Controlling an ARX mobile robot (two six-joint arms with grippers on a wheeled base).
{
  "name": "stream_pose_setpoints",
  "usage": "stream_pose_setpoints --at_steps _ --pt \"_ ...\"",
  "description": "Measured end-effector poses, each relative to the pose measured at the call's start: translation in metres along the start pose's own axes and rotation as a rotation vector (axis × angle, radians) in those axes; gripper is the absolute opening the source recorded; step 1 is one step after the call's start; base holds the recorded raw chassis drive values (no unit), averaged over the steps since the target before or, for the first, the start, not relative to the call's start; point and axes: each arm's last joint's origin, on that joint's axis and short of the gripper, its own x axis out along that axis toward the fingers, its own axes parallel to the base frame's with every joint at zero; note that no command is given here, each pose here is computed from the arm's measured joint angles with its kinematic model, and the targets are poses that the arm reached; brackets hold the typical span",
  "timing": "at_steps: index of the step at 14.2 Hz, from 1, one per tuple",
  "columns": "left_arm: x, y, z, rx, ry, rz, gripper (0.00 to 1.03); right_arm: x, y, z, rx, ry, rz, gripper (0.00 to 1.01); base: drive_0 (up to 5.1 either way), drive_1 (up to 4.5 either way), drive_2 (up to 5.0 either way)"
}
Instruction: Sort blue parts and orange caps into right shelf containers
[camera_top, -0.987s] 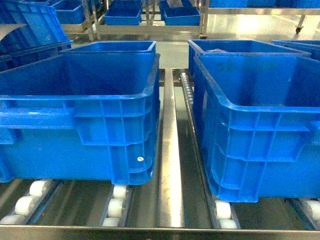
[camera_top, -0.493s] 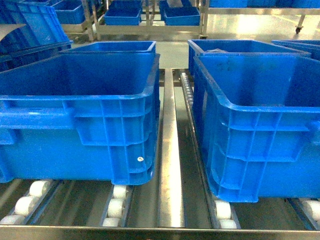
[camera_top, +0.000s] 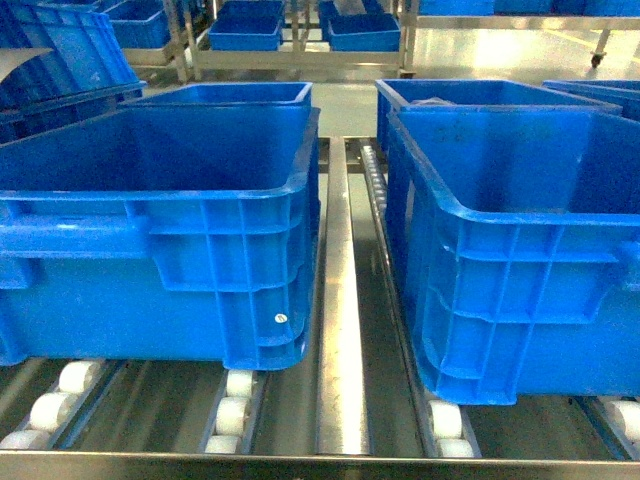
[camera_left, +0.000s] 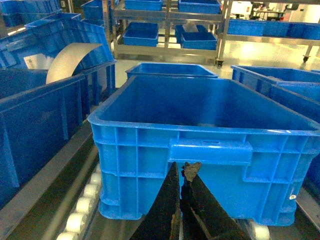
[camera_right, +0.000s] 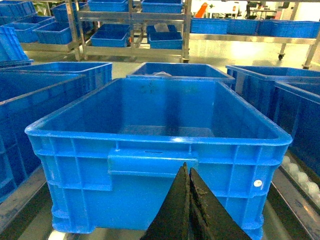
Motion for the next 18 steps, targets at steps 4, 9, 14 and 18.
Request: stream_pose_setpoints --at_steps 4,9,14,18 --pt "-0.007 0.000 0.000 0.000 -0.003 0.000 0.02 -0.006 0.000 0.000 0.000 0.000 0.000 0.01 0.0 0.00 0.0" --pt "-0.020 0.000 -0.002 0.002 -0.006 0.000 0.02 -0.018 0.000 -0.004 0.000 0.017 0.001 0.01 0.0 0.00 0.0" --pt "-0.020 0.000 -0.004 0.003 0.016 0.000 0.02 -0.018 0.000 -0.003 0.000 0.009 0.002 0.02 0.0 0.00 0.0" --pt "-0.020 0.000 -0.004 0.003 0.016 0.000 0.58 -0.018 0.000 -0.003 0.000 0.009 0.002 0.60 0.0 0.00 0.0"
